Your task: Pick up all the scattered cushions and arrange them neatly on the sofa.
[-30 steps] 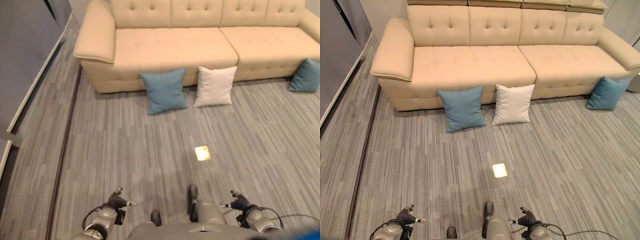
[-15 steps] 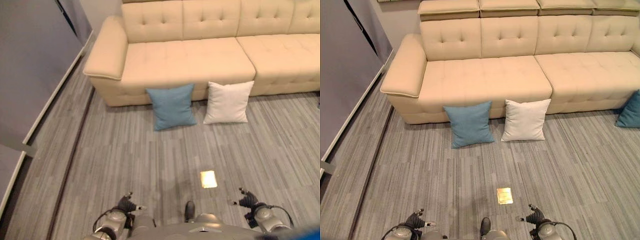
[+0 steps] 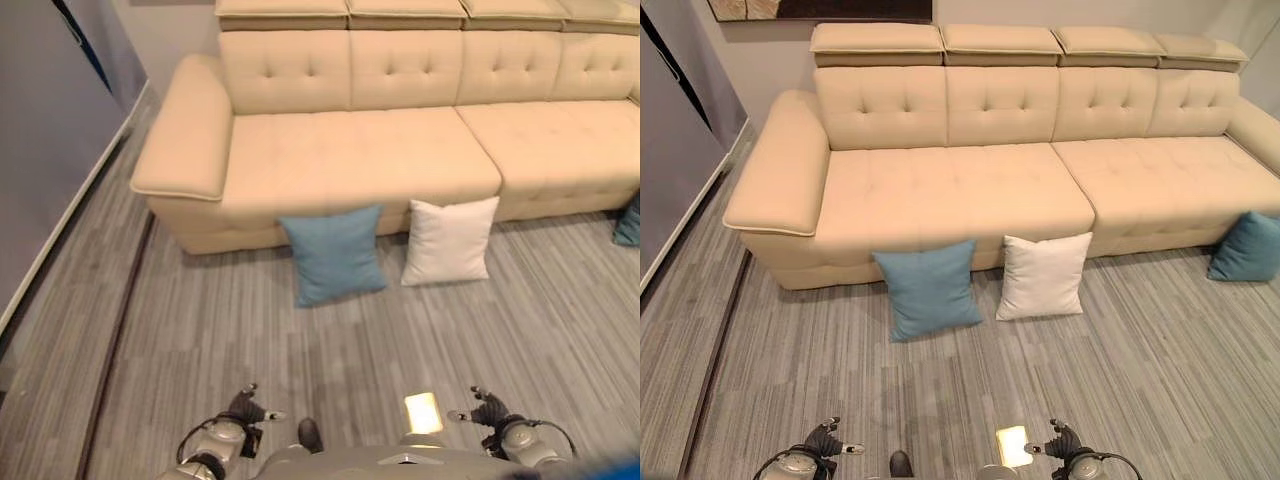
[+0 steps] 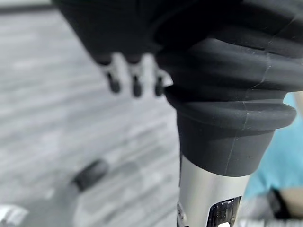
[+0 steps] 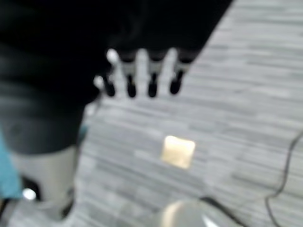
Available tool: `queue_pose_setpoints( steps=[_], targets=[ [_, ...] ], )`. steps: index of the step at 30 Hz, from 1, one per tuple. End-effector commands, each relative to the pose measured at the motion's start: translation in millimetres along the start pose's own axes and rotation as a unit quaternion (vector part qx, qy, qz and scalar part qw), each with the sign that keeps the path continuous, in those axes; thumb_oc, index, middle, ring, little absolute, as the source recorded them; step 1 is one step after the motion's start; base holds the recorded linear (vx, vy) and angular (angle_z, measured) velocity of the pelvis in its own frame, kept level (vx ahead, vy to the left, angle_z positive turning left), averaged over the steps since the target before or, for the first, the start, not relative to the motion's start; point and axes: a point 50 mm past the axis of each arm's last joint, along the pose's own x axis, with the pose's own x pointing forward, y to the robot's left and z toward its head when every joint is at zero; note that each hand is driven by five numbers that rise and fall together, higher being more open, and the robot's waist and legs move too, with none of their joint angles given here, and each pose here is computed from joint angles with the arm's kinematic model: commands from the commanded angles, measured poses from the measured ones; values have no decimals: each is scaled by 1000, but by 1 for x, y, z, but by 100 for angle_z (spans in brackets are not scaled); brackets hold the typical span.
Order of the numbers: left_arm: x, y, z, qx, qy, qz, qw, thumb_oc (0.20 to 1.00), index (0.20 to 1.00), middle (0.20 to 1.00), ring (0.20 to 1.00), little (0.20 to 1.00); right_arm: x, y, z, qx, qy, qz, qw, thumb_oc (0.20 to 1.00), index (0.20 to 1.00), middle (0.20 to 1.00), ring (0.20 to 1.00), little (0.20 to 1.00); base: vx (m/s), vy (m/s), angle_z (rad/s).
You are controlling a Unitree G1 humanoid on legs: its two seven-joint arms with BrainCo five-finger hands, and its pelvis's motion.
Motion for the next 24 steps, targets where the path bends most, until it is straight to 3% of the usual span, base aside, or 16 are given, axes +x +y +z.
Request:
queue_pose_setpoints(
  steps=[1, 5, 24],
  targets=[
    [1, 5, 8, 11, -20, 14, 1000, 1000, 1000, 1000, 1000, 1000, 4, -20, 20, -7, -31, -27, 999, 1000, 1000, 1000, 1000, 1000, 684, 140, -27],
    [2, 6, 13, 25, -26, 10, 999, 1000, 1000, 1000, 1000, 1000, 5, -27, 23, -11, -34, -36, 999, 1000, 1000, 1000, 1000, 1000, 261, -128, -30],
    [2, -8, 18, 11, -38, -6, 999, 1000, 1000, 1000, 1000, 1000, -2, -29, -14, 2, 21, -40, 999, 1000, 1000, 1000, 1000, 1000, 202, -152, 29]
  ],
)
